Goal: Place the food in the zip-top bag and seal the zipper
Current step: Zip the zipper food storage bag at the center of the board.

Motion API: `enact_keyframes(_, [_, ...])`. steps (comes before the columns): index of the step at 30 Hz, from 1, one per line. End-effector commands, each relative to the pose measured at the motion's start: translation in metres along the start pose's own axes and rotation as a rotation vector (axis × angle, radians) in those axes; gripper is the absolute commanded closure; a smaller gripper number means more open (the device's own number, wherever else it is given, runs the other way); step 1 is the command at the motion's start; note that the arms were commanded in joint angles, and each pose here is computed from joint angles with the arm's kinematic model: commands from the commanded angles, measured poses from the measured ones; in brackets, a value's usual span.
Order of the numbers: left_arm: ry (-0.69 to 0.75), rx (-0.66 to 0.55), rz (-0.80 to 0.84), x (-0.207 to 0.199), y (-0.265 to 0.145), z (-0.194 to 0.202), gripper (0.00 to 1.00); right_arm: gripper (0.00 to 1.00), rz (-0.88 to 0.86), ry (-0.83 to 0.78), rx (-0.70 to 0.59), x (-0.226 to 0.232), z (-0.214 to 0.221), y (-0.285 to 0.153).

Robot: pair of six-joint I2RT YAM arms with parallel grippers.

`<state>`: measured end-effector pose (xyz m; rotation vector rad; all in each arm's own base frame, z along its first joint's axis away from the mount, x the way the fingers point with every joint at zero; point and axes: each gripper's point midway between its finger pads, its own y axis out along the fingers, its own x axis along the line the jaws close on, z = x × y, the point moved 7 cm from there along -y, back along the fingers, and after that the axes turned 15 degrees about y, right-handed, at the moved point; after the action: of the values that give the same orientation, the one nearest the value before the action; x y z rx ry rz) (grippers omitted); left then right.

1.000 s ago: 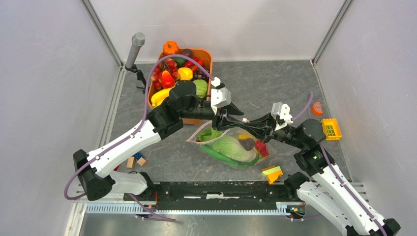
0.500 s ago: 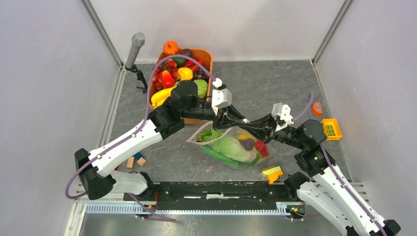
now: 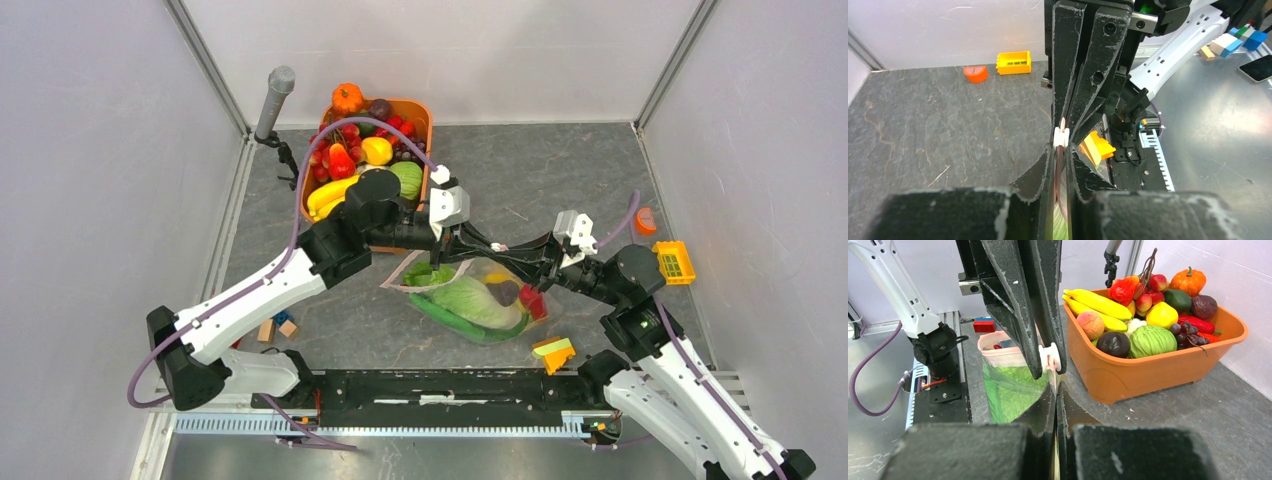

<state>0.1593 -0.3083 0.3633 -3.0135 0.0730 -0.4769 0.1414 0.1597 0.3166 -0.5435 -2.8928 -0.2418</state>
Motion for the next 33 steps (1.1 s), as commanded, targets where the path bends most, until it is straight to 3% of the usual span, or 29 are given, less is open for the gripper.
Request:
enact_keyframes(1, [0.066, 0.014, -0.067, -0.002, -0.018, -0.007, 0.98, 1.00, 0.026, -0.065, -0.075, 0.002, -0.018, -0.003])
enact_keyframes(12, [0.056, 0.087, -0.109, -0.008, -0.032, 0.006, 0.98, 1.00, 0.019, -0.079, -0.103, 0.004, -0.018, -0.005])
enact_keyframes(18, [0.028, 0.011, -0.111, -0.009, -0.028, -0.004, 0.98, 0.99, -0.095, -0.077, -0.061, 0.013, -0.014, -0.001])
enact_keyframes(22, [-0.024, -0.007, -0.030, -0.006, -0.016, -0.013, 0.98, 0.72, -0.141, -0.082, 0.007, 0.013, -0.016, 0.005])
enact_keyframes(26, [-0.036, 0.006, 0.007, -0.003, -0.010, -0.015, 0.98, 0.65, -0.130, -0.107, 0.022, 0.011, -0.022, 0.008])
enact_keyframes(28, [-0.027, 0.004, 0.003, -0.004, -0.011, -0.015, 0.98, 0.68, -0.133, -0.129, 0.026, 0.011, -0.023, 0.008])
enact_keyframes(33, [-0.013, 0.012, -0.022, -0.005, -0.016, -0.015, 0.98, 0.96, -0.111, -0.139, 0.029, 0.009, -0.022, 0.006])
